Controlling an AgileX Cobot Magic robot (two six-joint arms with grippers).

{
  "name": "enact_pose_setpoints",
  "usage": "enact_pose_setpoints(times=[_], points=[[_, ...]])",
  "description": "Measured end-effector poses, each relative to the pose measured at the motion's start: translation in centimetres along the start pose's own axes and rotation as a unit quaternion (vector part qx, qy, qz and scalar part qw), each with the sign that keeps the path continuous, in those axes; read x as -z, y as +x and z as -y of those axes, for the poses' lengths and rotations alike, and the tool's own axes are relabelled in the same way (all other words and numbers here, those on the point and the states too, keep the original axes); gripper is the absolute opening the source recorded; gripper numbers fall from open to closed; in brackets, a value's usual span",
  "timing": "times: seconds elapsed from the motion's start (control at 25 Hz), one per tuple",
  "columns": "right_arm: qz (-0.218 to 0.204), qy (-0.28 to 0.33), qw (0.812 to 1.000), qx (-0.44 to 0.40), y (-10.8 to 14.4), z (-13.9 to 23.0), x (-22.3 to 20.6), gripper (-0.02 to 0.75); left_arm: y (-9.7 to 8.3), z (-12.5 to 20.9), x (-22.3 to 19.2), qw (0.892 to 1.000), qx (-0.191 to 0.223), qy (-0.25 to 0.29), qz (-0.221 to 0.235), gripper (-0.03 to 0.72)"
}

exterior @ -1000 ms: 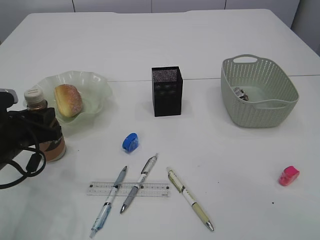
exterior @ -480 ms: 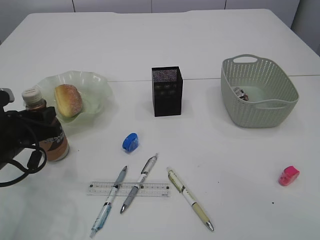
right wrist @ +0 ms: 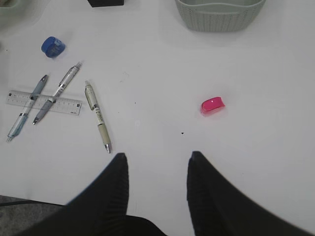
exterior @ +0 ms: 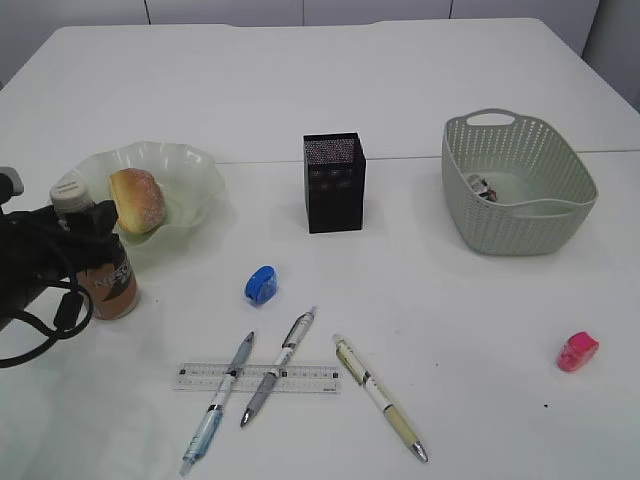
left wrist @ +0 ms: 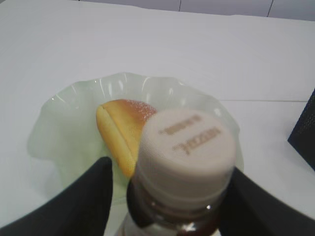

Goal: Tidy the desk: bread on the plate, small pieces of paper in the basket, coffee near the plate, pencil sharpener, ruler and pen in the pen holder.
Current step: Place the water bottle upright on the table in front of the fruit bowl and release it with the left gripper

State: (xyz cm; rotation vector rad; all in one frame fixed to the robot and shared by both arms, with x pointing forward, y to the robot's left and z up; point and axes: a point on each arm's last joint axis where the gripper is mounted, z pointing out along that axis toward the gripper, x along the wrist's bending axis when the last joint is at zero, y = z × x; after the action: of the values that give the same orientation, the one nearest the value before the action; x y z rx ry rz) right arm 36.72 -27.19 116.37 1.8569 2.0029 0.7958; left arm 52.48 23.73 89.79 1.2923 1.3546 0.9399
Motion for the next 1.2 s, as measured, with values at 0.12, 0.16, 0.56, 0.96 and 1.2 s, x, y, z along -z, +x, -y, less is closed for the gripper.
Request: enact_pose_setpoints(times=[0.12,0.16,0.56,0.96,1.2], points=[[0.000,0.000,1.000,0.000,0.0,0.0,0.0,0.323,-0.1,-0.8,0.1,1.000,0.002,-0.014,0.003,0.460],[0.000,0.000,1.000,0.000,0.0,0.0,0.0,0.323,-0.2,-1.2,0.2,1.000,0.002,-0.021,0.004,0.460],[0.003,0.000,1.000,0.001,-0.1,0.0,0.0,0.323,-0.7,-4.6,1.6,0.999,-0.024,-0.046,0.012,0.463],[0.010,0.000,1.000,0.004,-0.2,0.0,0.0,0.323,-1.2,-8.9,4.7,0.997,-0.063,-0.046,0.025,0.447],[0.010,0.000,1.000,0.004,-0.2,0.0,0.0,0.323,-1.4,-11.1,7.6,0.992,-0.118,-0.024,0.037,0.442]])
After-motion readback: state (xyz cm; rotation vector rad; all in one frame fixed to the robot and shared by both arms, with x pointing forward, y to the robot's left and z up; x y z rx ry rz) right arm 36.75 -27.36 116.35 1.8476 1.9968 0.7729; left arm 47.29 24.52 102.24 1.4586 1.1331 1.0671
